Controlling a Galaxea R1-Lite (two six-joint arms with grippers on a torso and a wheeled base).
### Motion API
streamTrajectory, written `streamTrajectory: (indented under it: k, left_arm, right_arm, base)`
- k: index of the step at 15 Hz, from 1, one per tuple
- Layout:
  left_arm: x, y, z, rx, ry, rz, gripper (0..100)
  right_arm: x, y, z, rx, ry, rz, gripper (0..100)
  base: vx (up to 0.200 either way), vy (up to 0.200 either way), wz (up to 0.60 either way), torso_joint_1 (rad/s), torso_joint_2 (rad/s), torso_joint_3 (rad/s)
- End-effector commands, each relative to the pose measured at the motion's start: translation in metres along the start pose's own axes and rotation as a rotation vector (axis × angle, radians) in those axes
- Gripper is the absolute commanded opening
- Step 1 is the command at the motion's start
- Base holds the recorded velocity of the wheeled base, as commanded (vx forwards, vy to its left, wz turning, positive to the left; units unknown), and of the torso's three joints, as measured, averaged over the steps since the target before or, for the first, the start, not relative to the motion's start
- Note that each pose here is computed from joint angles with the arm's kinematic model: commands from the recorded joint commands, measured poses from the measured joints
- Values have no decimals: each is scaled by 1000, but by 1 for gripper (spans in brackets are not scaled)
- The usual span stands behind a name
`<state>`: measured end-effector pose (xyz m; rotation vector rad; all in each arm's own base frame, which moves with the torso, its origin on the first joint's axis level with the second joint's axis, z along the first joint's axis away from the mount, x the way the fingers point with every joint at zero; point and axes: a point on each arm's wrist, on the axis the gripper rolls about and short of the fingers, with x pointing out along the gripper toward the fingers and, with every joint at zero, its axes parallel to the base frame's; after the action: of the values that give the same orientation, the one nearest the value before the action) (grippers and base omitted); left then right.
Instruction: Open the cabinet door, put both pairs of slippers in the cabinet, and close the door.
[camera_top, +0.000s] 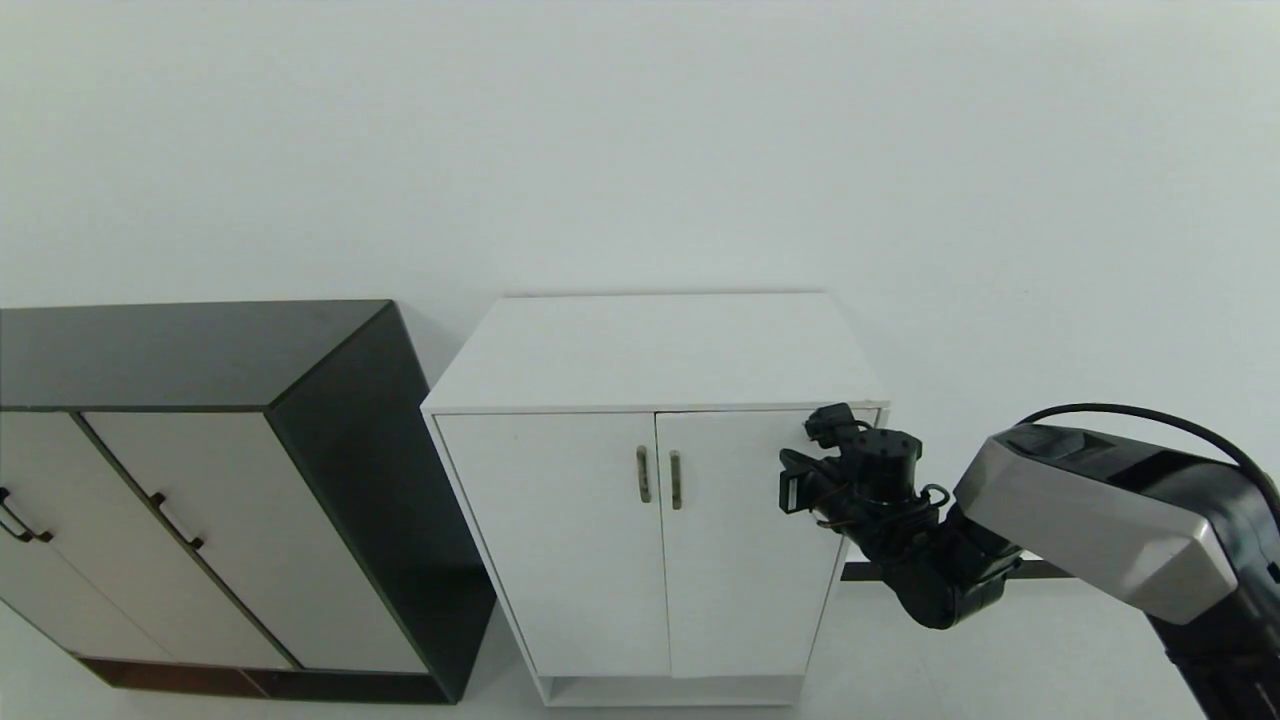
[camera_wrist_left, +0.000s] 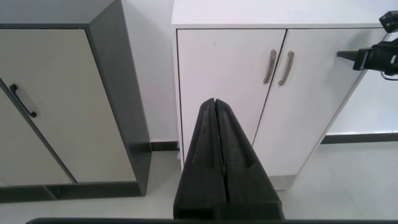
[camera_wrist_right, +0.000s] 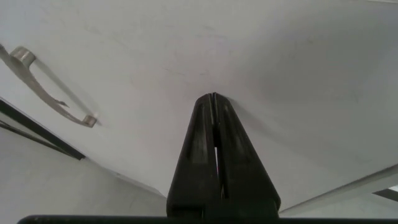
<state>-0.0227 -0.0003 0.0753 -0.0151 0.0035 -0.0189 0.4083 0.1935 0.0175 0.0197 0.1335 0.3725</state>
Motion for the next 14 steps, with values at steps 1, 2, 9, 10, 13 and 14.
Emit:
streamTrajectory:
  k: [1,2,9,10,13,14]
  left_arm:
    - [0,0,0,0,1,1,0]
    - [0,0,0,0,1,1,0]
    - [0,0,0,1,0,1,0]
    - [0,0,0,3,1,-1,0]
    - [0,0,0,3,1,-1,0]
    - [0,0,0,3,1,-1,0]
  right_arm:
    - [3,0,-3,1,2,-2,0]
    - [3,-1,-5,-1,6,-2,0]
    - [3,-1,-5,-1,3,-2,0]
    - [-1,-1,-5,-2,12,-17,0]
    - [-30,4,18,0,-9,-34,0]
    - [-41,6,22,1,-11,-29,0]
  base:
    - [0,0,0,0,0,0]
    - [0,0,0,0,0,0]
    - [0,0,0,0,0,0]
    - [0,0,0,0,0,0]
    - [0,0,0,0,0,0]
    - [0,0,0,0,0,0]
